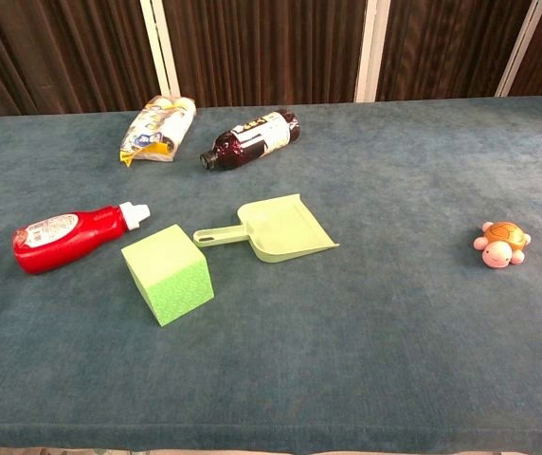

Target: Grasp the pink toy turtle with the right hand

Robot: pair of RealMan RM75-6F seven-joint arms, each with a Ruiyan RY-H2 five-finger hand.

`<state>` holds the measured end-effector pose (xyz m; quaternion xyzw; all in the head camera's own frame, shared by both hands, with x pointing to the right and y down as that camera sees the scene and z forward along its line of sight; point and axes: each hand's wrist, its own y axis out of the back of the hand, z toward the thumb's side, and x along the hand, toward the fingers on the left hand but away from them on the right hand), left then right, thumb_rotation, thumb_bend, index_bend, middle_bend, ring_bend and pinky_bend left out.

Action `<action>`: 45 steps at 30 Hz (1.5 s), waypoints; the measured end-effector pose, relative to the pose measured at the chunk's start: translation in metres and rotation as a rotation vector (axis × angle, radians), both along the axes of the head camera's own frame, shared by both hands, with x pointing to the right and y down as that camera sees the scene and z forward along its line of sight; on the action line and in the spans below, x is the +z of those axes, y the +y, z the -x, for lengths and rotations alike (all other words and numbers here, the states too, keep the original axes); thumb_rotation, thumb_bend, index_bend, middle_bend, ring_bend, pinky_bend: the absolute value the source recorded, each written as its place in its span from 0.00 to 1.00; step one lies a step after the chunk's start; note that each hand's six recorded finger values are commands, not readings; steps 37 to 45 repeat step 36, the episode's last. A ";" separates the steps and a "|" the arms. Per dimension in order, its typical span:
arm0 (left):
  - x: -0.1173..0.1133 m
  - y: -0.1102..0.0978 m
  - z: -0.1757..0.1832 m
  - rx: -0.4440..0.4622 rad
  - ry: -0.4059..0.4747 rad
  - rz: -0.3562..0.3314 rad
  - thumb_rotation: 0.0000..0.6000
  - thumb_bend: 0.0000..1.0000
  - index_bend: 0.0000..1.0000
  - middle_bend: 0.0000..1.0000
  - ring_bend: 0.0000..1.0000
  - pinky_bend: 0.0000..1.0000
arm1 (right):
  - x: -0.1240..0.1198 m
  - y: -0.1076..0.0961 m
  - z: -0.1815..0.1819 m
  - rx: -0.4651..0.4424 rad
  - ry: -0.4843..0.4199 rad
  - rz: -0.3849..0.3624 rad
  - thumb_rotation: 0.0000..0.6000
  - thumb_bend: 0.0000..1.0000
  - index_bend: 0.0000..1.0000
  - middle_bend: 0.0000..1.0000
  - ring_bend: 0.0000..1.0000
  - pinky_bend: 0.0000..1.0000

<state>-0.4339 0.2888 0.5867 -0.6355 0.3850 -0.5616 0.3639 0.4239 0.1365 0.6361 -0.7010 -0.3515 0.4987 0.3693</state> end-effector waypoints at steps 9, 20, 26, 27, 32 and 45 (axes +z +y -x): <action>-0.003 -0.004 0.000 0.002 -0.016 -0.007 1.00 0.40 0.09 0.10 0.11 0.34 | -0.068 0.035 -0.065 0.156 0.193 -0.141 1.00 0.01 0.10 0.16 0.14 0.29; -0.007 -0.010 -0.005 0.014 -0.025 -0.010 1.00 0.40 0.09 0.10 0.11 0.34 | -0.058 0.035 -0.082 0.195 0.225 -0.086 1.00 0.01 0.09 0.11 0.13 0.29; -0.009 -0.011 -0.005 0.017 -0.020 -0.012 1.00 0.40 0.09 0.10 0.11 0.34 | -0.059 0.034 -0.081 0.201 0.207 -0.105 1.00 0.01 0.09 0.11 0.13 0.29; -0.009 -0.011 -0.005 0.017 -0.019 -0.011 1.00 0.40 0.09 0.10 0.11 0.34 | -0.060 0.034 -0.081 0.204 0.202 -0.106 1.00 0.01 0.09 0.11 0.13 0.29; -0.008 -0.012 -0.007 0.027 -0.016 -0.008 1.00 0.40 0.09 0.10 0.11 0.34 | -0.062 0.034 -0.081 0.209 0.188 -0.113 1.00 0.01 0.09 0.11 0.13 0.29; -0.007 -0.012 -0.008 0.030 -0.016 -0.007 1.00 0.40 0.09 0.10 0.11 0.34 | -0.063 0.035 -0.081 0.209 0.181 -0.117 1.00 0.01 0.09 0.11 0.13 0.29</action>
